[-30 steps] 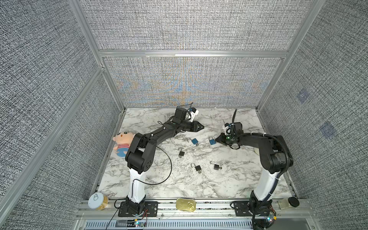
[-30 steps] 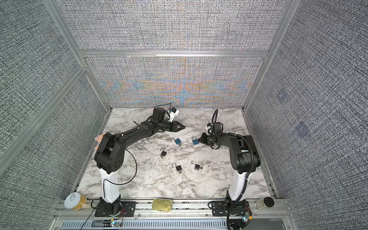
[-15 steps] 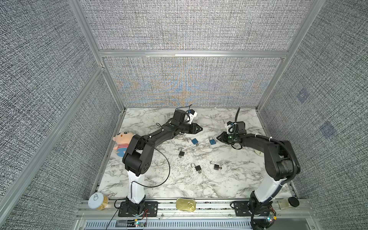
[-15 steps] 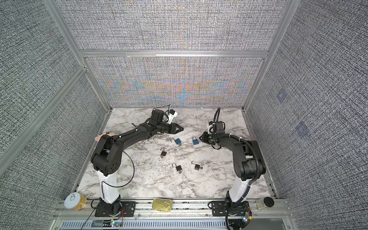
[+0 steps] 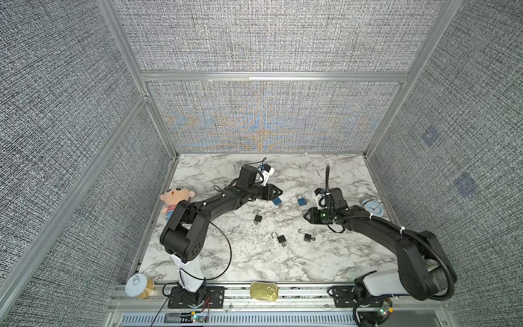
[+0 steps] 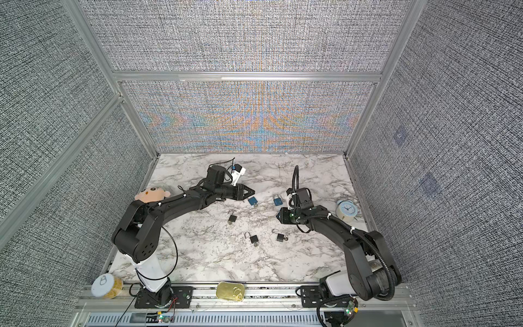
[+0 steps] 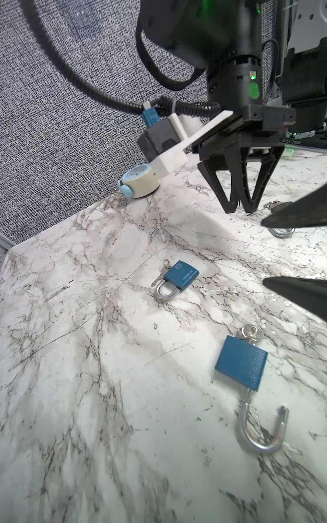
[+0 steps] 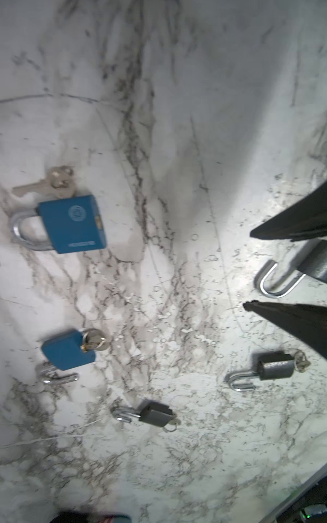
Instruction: Lock with the key
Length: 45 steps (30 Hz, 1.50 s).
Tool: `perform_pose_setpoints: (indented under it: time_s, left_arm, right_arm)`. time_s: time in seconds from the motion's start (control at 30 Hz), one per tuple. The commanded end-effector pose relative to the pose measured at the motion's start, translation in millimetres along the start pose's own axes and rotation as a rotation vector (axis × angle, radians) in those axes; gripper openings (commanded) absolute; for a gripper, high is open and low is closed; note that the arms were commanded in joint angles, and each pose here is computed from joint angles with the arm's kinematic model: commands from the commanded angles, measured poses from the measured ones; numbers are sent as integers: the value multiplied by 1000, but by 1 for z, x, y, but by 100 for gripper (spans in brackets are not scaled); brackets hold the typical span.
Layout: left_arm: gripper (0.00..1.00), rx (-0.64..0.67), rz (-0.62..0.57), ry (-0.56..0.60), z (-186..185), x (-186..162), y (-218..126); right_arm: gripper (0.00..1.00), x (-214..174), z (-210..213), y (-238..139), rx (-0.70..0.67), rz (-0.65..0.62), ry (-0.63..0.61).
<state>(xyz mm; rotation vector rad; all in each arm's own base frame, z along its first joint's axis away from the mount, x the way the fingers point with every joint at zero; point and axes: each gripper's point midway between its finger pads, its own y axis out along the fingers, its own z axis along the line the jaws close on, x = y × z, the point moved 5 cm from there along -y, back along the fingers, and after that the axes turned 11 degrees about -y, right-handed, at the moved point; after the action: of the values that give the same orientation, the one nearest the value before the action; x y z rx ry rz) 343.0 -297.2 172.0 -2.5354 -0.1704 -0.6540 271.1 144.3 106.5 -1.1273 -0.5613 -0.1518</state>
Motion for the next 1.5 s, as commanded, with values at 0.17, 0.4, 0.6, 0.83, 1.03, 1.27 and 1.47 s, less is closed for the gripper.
perform_pose_setpoints:
  time_s: [0.17, 0.4, 0.6, 0.83, 1.03, 1.27, 1.47]
  left_arm:
    - [32, -27, -45, 21, -8, -2, -11]
    - [32, -16, -43, 25, -8, -3, -13]
    - [32, -8, -41, 24, -4, -4, -11]
    - [32, -14, -31, 19, -2, -6, -8]
    - [31, -11, -29, 18, -1, -7, -8]
    - [31, -8, -25, 15, 1, -8, -7]
    - [31, -6, -23, 16, 2, -7, -6]
  right_arm:
    - [40, -33, 13, 11, 23, 91, 4]
    - [40, -46, 16, 18, 30, 136, 1]
    - [40, -58, 25, 18, 39, 170, -3]
    - [40, -67, 33, 17, 41, 199, -10]
    - [42, -67, 26, 12, -26, 213, -25]
    - [43, -71, 24, 11, -42, 236, -20]
    - [43, -81, 29, 8, 1, 262, -4]
